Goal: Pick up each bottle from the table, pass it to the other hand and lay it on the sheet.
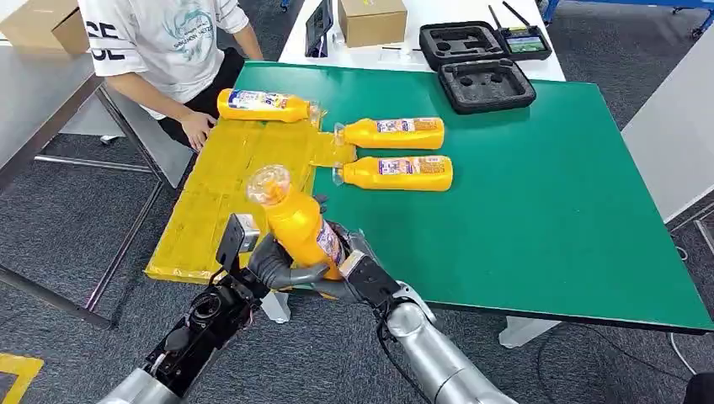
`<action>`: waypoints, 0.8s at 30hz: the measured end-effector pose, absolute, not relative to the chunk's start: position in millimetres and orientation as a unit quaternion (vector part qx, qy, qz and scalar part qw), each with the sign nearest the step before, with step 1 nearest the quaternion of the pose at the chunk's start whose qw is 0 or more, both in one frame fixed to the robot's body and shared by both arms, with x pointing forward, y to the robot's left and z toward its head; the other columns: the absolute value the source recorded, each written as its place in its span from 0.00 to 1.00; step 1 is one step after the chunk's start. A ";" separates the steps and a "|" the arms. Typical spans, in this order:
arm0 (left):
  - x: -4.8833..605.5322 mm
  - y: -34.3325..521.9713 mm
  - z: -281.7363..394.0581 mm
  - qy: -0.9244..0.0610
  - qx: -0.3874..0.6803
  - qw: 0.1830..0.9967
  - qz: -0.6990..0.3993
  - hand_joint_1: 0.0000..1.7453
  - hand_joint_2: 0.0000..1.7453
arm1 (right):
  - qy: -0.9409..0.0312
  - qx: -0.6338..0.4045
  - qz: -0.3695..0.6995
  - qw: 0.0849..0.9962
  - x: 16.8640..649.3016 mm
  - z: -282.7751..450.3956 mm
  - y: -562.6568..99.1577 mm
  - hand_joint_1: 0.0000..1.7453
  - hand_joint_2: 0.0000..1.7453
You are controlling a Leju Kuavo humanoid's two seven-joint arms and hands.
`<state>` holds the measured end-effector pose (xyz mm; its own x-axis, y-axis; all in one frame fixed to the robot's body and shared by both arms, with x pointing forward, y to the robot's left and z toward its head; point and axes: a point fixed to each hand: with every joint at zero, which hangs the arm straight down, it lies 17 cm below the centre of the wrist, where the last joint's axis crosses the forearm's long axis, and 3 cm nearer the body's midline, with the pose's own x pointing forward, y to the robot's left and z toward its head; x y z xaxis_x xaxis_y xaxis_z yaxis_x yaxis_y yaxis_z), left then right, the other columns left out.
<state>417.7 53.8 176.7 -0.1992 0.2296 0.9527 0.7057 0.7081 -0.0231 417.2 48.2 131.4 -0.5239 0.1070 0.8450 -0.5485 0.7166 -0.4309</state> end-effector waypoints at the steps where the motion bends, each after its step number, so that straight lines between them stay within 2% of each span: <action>1: 418.7 53.1 174.5 -0.740 -0.315 0.552 -0.218 0.00 1.00 | -0.798 0.138 0.354 0.467 416.7 130.8 50.1 1.00 1.00; 11: 420.0 64.0 179.2 -0.739 -0.357 0.546 -0.170 0.00 1.00 | -0.787 0.137 0.385 0.463 417.2 125.8 62.4 1.00 1.00; 24: 417.6 77.8 189.0 -0.752 -0.359 0.534 -0.142 0.00 1.00 | -0.778 0.135 0.402 0.463 415.2 117.8 66.0 1.00 1.00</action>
